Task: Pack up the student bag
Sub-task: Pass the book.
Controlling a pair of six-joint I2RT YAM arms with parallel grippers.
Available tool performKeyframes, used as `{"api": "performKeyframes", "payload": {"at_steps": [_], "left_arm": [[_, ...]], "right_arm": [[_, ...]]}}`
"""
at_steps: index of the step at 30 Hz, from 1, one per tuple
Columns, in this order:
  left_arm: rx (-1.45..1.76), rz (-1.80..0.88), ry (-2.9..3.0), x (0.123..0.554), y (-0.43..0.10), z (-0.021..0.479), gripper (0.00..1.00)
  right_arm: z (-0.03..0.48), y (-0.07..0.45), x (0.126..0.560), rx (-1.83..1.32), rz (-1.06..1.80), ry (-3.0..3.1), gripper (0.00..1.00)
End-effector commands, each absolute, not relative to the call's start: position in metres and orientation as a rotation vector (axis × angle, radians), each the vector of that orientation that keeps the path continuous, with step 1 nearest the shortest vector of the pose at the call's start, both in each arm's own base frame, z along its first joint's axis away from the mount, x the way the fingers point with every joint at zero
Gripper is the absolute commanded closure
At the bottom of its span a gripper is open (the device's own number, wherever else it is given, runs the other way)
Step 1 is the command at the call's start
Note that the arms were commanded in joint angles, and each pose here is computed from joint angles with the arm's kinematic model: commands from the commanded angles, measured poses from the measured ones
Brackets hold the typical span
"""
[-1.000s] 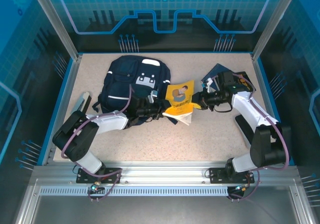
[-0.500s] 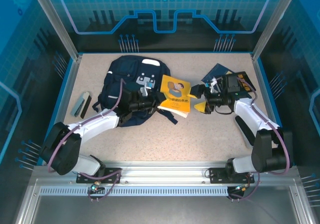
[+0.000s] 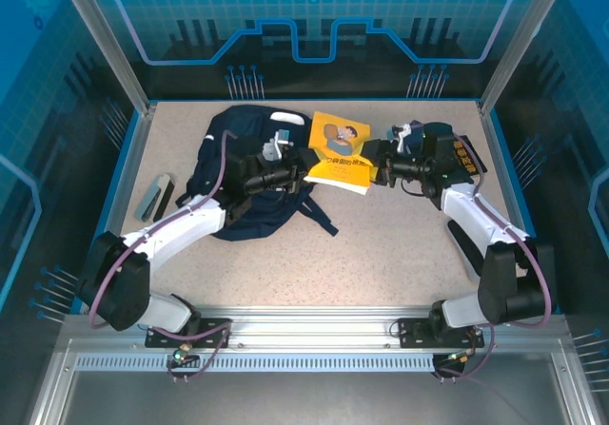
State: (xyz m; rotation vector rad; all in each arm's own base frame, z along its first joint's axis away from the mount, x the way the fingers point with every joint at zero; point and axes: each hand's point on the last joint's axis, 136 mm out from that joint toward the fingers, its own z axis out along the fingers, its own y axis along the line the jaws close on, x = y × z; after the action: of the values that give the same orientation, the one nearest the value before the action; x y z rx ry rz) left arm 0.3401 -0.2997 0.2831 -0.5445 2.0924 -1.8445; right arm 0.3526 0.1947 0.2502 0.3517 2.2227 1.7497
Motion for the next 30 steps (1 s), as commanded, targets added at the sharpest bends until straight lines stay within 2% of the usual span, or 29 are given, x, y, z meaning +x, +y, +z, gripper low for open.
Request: {"api": "performKeyframes", "payload": {"at_steps": [1, 5, 7, 9, 12, 13, 23, 30], "left_arm": [[-0.443, -1.929, 1.954, 0.341, -0.298, 0.329, 0.95], [-0.469, -1.927, 1.953, 0.340, -0.295, 0.325, 0.87], [-0.483, -1.920, 1.950, 0.339, -0.293, 0.324, 0.75], [-0.518, -1.901, 1.948, 0.339, -0.289, 0.318, 0.58], [-0.575, -1.869, 1.939, 0.339, -0.281, 0.309, 0.45], [-0.599, -1.863, 1.936, 0.338, -0.280, 0.306, 0.43], [-0.835, -1.784, 1.858, 0.341, -0.255, 0.271, 0.44], [-0.858, -1.761, 1.850, 0.348, -0.254, 0.262, 0.56]], "right_arm": [[0.278, 0.195, 0.349, 0.270, 1.737, 2.151, 0.64], [0.283, 0.196, 0.350, 0.288, 1.767, 2.118, 0.82], [0.281, 0.198, 0.352, 0.338, 1.774, 2.106, 0.87], [0.285, 0.201, 0.356, 0.364, 1.758, 2.063, 0.90], [0.284, 0.205, 0.361, 0.439, 1.700, 2.040, 0.92], [0.284, 0.207, 0.362, 0.455, 1.685, 2.030, 0.92], [0.276, 0.215, 0.370, 0.605, 1.546, 1.980, 0.92], [0.268, 0.254, 0.355, 0.531, 1.622, 2.061, 0.92]]}}
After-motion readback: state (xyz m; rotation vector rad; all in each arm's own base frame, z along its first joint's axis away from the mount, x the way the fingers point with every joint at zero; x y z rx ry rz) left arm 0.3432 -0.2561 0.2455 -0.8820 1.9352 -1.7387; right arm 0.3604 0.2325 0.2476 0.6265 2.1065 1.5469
